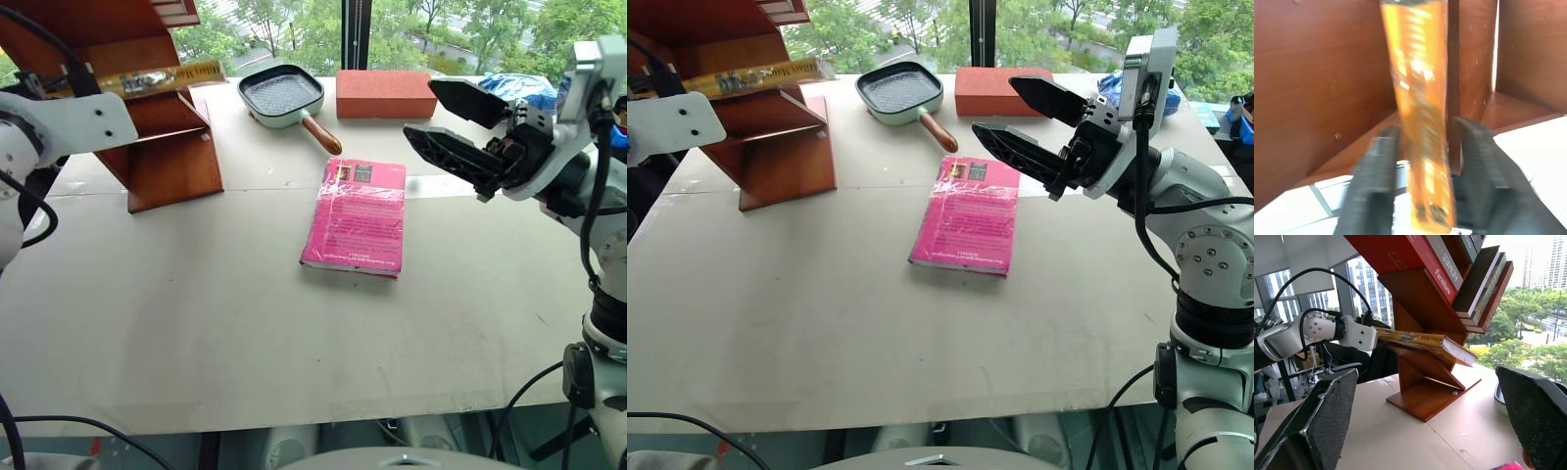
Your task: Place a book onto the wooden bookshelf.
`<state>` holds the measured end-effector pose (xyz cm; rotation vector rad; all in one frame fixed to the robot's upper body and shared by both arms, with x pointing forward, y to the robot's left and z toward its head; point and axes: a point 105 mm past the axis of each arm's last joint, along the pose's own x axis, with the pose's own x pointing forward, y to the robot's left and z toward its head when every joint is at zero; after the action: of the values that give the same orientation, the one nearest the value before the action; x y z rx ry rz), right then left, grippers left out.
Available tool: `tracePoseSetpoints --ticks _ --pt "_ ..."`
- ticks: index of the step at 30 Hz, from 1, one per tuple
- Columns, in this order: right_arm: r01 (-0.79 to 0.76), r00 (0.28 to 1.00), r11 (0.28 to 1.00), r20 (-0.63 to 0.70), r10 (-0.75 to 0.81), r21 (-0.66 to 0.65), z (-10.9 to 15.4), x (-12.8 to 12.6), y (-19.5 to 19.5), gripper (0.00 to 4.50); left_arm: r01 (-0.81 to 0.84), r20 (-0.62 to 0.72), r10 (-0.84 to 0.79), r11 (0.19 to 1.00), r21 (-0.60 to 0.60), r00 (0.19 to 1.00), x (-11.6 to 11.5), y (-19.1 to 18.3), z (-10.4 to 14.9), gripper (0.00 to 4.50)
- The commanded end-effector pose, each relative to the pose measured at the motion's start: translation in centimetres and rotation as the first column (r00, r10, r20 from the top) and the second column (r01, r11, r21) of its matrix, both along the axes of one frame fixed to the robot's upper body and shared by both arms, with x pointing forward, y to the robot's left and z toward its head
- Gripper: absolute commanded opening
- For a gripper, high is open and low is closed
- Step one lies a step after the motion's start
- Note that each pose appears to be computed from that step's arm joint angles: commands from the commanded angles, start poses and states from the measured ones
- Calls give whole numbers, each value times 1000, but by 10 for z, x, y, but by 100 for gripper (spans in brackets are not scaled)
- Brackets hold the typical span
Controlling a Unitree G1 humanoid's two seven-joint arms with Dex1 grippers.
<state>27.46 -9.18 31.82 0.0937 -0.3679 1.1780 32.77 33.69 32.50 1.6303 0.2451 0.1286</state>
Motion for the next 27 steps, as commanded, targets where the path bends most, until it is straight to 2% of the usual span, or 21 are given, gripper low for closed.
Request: tracePoseSetpoints --ticks 1,2,8,9,11,13,16,19,23,25,26,27 --pt "-7 998 1000 60 6 10 10 -8 0 450 -7 59 8 1000 -21 998 -8 0 15 398" --pt "-7 998 1000 60 7 9 10 -8 -1 450 -10 60 11 1000 -23 998 -9 0 14 446" --pt "-12 998 1000 56 11 7 8 -7 -1 450 -6 100 14 997 -79 995 -18 -1 20 446" --pt "-11 998 1000 54 11 4 8 -7 -2 450 14 116 0 993 -120 993 -19 -5 22 446" --pt "6 999 1000 40 -5 -18 1 -4 -4 450 150 146 -112 947 -285 983 -16 -31 20 446" --pt "44 999 998 5 -44 -42 -13 1 -10 450 303 168 -252 818 -489 953 -13 -64 7 446" --pt "116 993 987 -22 -119 -108 -38 9 -20 450 367 161 -361 627 -687 918 -12 -96 -22 446" --pt "242 965 945 -49 -259 -219 -84 20 -41 450 307 135 -447 339 -889 884 -19 -125 -84 446" --pt "324 919 883 -108 -379 -340 -148 19 -69 450 197 112 -427 160 -967 897 -37 -119 -156 446" --pt "351 902 857 -109 -418 -377 -167 16 -80 450 165 101 -416 120 -979 903 -44 -120 -174 446" --pt "354 894 850 -126 -430 -390 -181 10 -86 450 129 97 -424 49 -990 900 -53 -125 -189 446" --pt "358 885 845 -144 -443 -397 -191 5 -91 450 101 79 -443 25 -995 893 -61 -130 -201 446"
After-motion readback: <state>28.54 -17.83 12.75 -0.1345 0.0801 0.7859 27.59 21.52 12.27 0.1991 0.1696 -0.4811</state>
